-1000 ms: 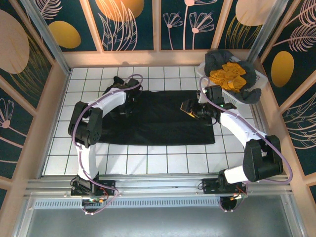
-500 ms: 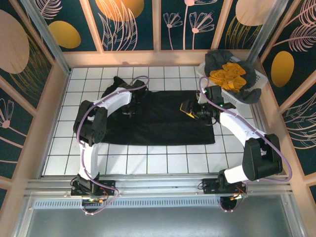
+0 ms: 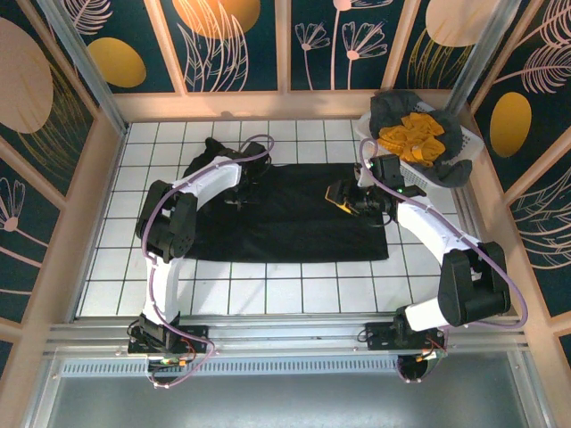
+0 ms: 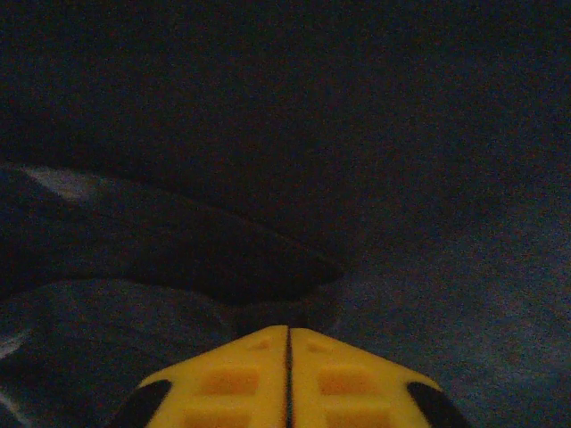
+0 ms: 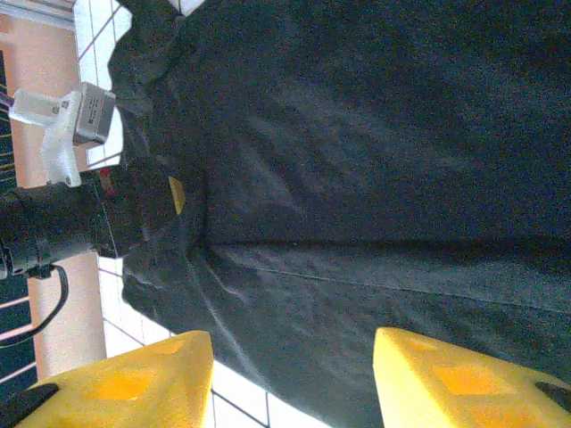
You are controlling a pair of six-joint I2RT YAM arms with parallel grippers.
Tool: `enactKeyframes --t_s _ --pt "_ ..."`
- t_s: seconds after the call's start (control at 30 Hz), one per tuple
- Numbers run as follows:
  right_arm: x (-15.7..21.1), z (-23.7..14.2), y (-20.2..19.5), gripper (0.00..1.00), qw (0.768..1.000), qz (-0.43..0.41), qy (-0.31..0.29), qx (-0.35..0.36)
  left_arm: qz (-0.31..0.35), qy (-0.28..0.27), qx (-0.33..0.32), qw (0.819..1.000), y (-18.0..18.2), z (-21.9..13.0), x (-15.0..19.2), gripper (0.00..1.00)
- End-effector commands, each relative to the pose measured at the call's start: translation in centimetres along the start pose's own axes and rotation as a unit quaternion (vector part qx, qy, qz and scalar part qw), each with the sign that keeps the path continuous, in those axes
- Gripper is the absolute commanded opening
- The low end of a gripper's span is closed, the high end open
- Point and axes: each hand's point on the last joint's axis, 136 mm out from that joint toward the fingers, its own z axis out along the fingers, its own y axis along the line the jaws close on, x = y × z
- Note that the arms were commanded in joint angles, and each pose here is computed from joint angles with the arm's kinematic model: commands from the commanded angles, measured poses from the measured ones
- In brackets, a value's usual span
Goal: Fold and stack the t-shirts
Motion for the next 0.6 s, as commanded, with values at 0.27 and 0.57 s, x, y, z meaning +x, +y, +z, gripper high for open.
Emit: enactKeyframes --t_s 0.27,0.57 --pt "-0.3 0.2 0.6 0.51 1.000 -0.009 0.003 -0.016 -0.144 -0.032 -0.057 0.987 9.7 -2.4 -1.4 0.49" --pt "0.4 4.3 3.6 0.52 0.995 -0.092 0.045 -0.016 -0.211 -0.050 -0.029 0.976 14.8 -1.5 -4.4 0.51"
